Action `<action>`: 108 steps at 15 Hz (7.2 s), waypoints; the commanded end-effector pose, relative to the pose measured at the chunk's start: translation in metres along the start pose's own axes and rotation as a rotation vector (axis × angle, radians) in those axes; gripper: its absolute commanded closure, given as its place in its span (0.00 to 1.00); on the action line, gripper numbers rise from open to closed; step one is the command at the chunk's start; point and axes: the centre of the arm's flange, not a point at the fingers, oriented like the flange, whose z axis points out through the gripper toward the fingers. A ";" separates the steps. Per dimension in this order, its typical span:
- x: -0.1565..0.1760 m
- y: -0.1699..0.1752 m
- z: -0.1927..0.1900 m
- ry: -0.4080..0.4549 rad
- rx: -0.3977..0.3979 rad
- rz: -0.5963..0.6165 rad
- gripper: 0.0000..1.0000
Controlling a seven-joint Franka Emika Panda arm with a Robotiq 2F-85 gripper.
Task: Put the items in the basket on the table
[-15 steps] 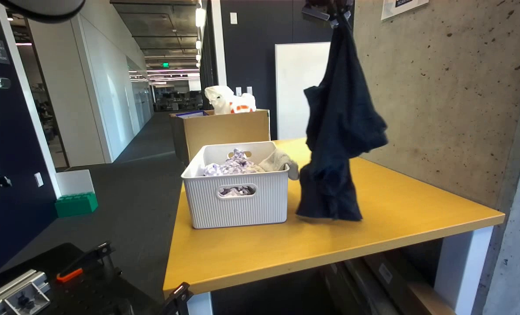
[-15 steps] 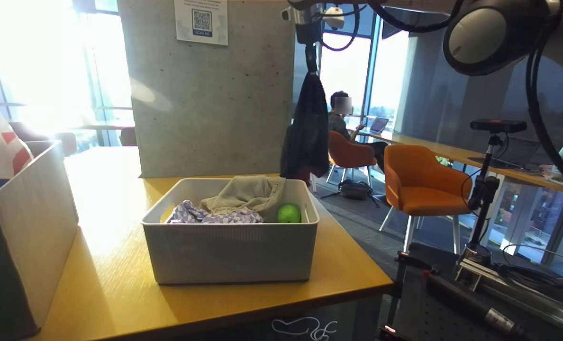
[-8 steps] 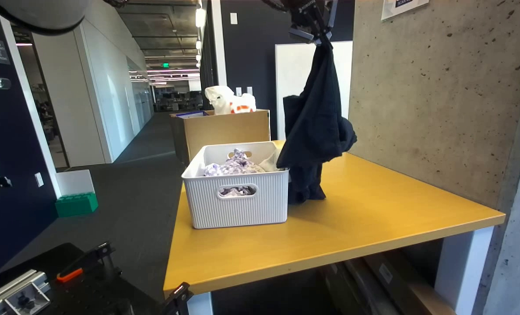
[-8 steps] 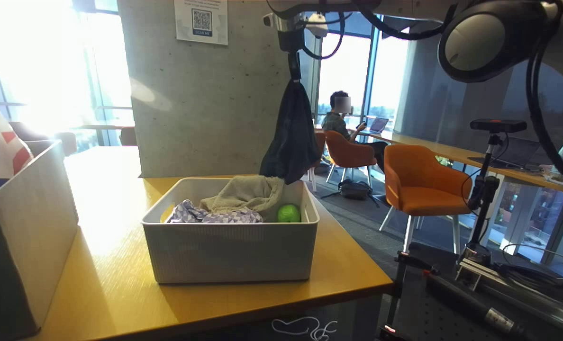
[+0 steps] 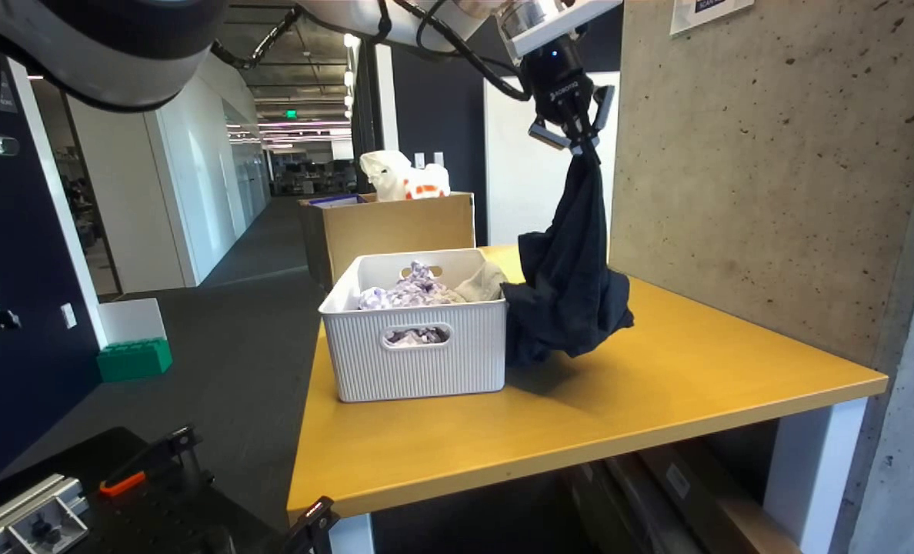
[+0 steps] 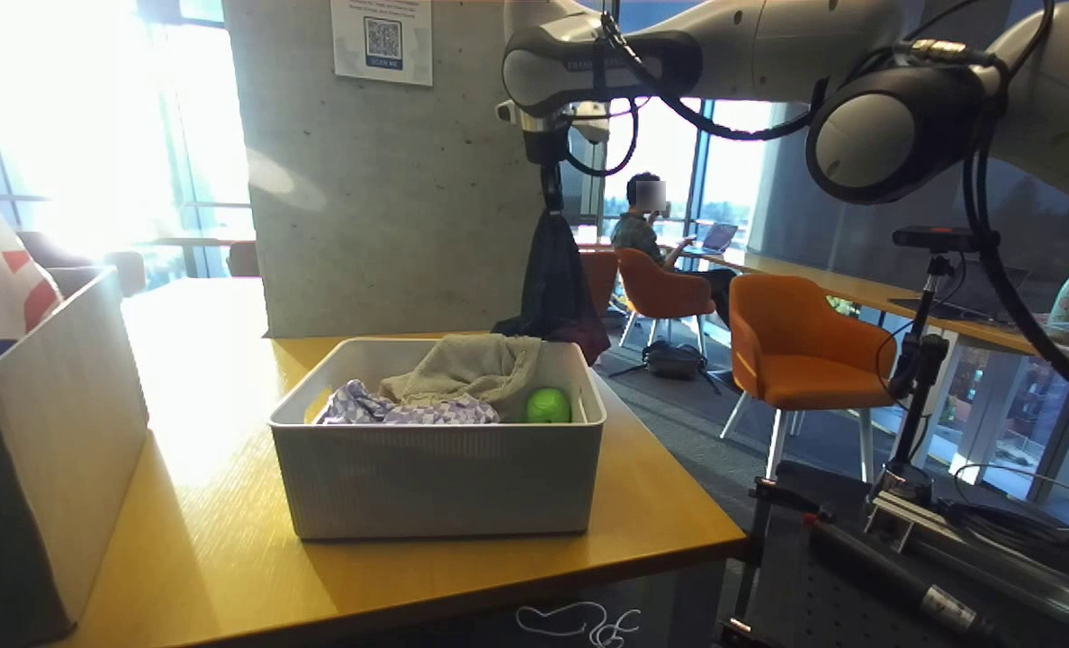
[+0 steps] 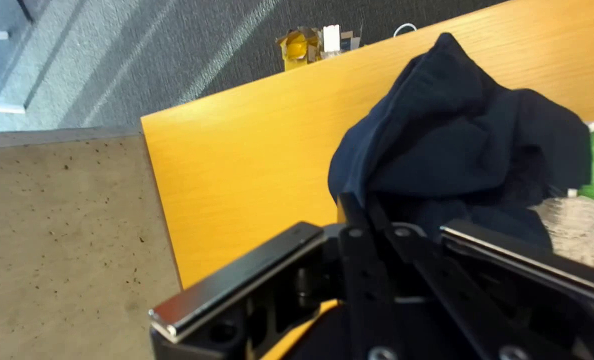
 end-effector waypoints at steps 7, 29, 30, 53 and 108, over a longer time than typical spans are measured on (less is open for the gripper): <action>0.082 0.020 0.037 0.047 0.120 -0.074 0.58; 0.118 -0.178 -0.046 0.019 0.167 -0.447 0.00; 0.121 -0.183 -0.043 0.016 0.170 -0.454 0.00; 0.281 -0.307 0.069 0.338 0.077 -0.901 0.00; 0.248 -0.320 -0.235 0.254 -0.127 -1.221 0.98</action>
